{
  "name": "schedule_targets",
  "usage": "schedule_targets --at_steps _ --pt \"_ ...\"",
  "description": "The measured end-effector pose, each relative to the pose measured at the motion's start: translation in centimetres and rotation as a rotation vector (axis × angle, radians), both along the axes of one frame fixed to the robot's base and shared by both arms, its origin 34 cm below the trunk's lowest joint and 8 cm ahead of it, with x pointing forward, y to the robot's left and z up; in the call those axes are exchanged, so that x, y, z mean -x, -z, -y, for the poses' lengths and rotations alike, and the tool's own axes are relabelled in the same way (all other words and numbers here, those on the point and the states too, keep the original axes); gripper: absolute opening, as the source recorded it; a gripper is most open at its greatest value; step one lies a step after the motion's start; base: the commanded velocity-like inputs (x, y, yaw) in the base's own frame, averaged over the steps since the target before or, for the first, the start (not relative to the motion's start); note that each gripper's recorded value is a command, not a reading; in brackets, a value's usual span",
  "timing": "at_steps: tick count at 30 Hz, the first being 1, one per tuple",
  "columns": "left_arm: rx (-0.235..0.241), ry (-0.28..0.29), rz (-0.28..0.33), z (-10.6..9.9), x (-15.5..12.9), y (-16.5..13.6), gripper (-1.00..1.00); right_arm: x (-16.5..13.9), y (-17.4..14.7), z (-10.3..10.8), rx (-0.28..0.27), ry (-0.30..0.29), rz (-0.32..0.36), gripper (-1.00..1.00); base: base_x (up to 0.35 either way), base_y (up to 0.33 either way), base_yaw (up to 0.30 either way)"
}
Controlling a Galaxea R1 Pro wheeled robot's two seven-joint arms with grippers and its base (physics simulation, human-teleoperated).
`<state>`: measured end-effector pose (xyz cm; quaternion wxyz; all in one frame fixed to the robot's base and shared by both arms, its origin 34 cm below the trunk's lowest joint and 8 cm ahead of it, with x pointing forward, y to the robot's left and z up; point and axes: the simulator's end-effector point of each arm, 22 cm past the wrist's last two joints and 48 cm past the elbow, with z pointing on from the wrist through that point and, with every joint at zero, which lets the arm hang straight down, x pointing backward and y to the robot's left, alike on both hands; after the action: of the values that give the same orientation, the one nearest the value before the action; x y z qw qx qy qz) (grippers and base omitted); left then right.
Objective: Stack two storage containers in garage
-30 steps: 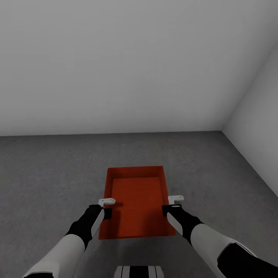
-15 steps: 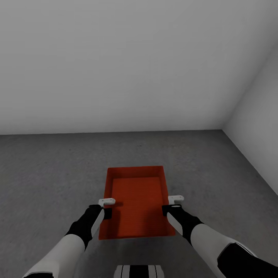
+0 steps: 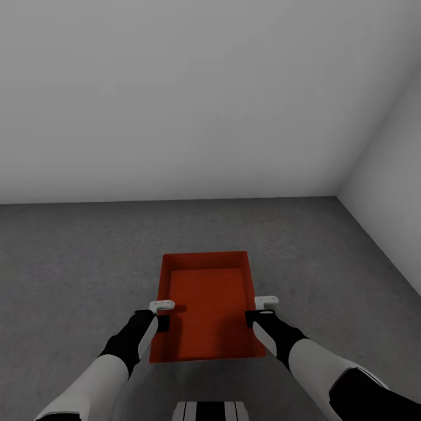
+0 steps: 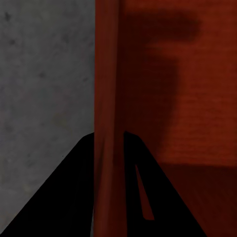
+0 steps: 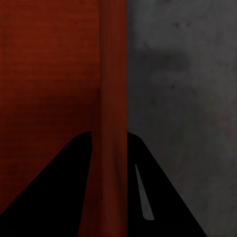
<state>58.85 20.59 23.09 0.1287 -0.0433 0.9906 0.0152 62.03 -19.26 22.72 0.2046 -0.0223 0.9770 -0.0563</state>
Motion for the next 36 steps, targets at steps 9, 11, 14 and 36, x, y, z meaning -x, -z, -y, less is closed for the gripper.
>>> schedule_targets --at_steps 9,11,14,36 --pt "0.000 0.000 -0.005 -0.1 0.1 0.0 -1.00 0.1 0.0 -0.1 0.002 -0.004 -0.005 -1.00 0.000 0.000 0.000" --pt "0.000 0.000 -0.005 -0.1 0.1 0.0 -1.00 0.1 0.0 -0.1 0.002 -0.004 -0.006 -1.00 0.000 0.000 0.000" --pt "0.021 -0.019 -0.009 0.2 0.3 0.1 1.00 -0.4 -0.2 1.6 0.046 0.001 0.010 1.00 0.000 0.000 0.000" --pt "0.009 -0.011 -0.007 -0.1 -0.6 -0.8 1.00 -0.4 -0.2 1.9 0.055 -0.002 0.012 1.00 0.000 0.000 0.000"
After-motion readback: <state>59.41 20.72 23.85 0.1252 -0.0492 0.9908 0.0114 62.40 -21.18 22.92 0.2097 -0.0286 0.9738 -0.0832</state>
